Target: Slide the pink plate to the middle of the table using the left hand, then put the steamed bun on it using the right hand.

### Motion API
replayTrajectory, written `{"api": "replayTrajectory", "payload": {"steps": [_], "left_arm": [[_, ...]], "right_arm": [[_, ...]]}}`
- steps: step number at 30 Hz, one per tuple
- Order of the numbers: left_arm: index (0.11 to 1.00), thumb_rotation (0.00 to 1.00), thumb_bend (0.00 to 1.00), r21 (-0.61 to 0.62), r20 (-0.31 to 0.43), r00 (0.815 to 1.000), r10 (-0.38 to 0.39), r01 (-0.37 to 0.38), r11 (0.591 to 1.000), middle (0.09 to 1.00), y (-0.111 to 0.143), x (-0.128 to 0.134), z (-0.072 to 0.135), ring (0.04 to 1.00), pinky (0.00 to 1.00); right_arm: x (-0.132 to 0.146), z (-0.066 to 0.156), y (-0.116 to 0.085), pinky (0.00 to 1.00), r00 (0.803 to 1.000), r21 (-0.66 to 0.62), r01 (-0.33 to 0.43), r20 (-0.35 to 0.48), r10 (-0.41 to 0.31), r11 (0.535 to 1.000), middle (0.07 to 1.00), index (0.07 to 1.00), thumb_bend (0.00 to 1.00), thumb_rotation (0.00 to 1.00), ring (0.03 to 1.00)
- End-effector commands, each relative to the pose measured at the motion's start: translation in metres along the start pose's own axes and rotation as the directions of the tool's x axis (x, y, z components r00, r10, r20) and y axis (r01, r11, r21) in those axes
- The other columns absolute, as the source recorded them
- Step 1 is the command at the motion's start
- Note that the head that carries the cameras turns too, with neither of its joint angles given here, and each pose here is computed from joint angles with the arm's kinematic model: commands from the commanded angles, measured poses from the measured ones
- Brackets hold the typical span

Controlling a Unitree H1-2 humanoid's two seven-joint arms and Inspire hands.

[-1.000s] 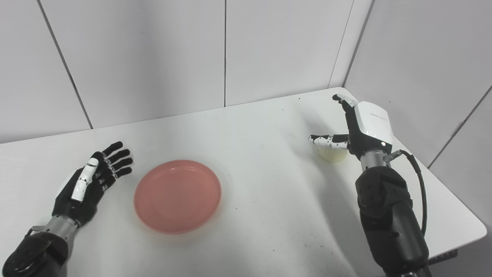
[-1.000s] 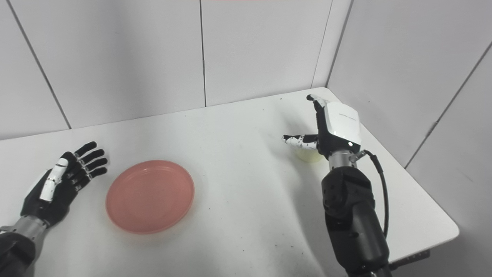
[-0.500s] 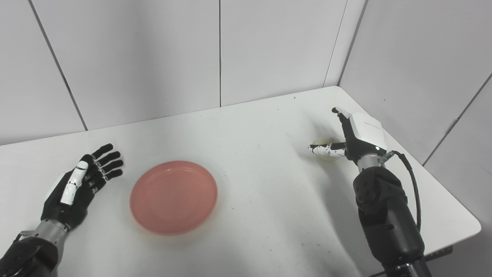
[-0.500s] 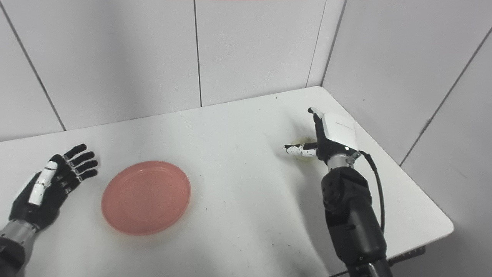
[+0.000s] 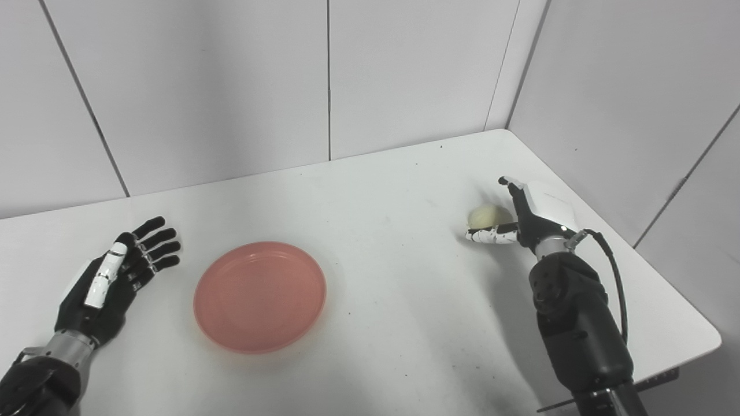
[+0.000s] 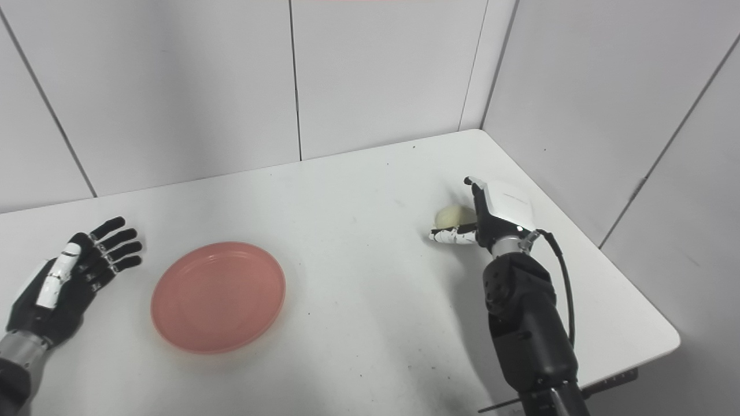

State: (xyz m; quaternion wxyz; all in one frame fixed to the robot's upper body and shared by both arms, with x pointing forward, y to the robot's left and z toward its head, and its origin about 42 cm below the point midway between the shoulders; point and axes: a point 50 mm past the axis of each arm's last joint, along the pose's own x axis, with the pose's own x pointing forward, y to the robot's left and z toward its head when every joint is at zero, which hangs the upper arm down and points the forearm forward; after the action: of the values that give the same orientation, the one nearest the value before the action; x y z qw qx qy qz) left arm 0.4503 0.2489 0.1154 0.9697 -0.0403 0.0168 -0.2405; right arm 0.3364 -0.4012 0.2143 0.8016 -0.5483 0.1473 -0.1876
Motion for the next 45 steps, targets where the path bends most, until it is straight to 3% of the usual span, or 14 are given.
{"api": "replayTrajectory", "payload": {"steps": [1, 6, 18, 45], "left_arm": [[0.805, 0.83, 0.5, -0.075, -0.269, 0.962, 0.051, -0.074, 0.994, 0.817, 0.005, -0.047, -0.069, 0.801, 0.78], [0.806, 0.84, 0.5, -0.075, -0.27, 0.961, 0.05, -0.073, 0.995, 0.819, 0.005, -0.047, -0.069, 0.803, 0.79], [0.806, 0.83, 0.52, -0.067, -0.27, 0.962, 0.039, -0.059, 0.996, 0.819, 0.007, -0.049, -0.07, 0.804, 0.78], [0.808, 0.83, 0.52, -0.066, -0.271, 0.962, 0.034, -0.054, 0.996, 0.821, 0.01, -0.054, -0.068, 0.803, 0.78]], "right_arm": [[0.008, 0.006, -0.023, 0.73, 0.995, 0.001, 0.1, 0.026, -0.1, 0.995, 0.873, 0.856, 0.9, 0.43, 0.868], [0.013, 0.001, -0.015, 0.77, 0.997, 0.02, 0.076, 0.015, -0.076, 0.997, 0.887, 0.864, 0.89, 0.43, 0.886], [0.024, 0.002, -0.005, 0.75, 0.997, 0.029, 0.07, 0.005, -0.071, 0.997, 0.883, 0.857, 0.9, 0.44, 0.874], [0.039, -0.005, -0.001, 0.74, 0.999, 0.061, 0.05, 0.0, -0.05, 0.997, 0.866, 0.843, 0.85, 0.46, 0.86]]}}
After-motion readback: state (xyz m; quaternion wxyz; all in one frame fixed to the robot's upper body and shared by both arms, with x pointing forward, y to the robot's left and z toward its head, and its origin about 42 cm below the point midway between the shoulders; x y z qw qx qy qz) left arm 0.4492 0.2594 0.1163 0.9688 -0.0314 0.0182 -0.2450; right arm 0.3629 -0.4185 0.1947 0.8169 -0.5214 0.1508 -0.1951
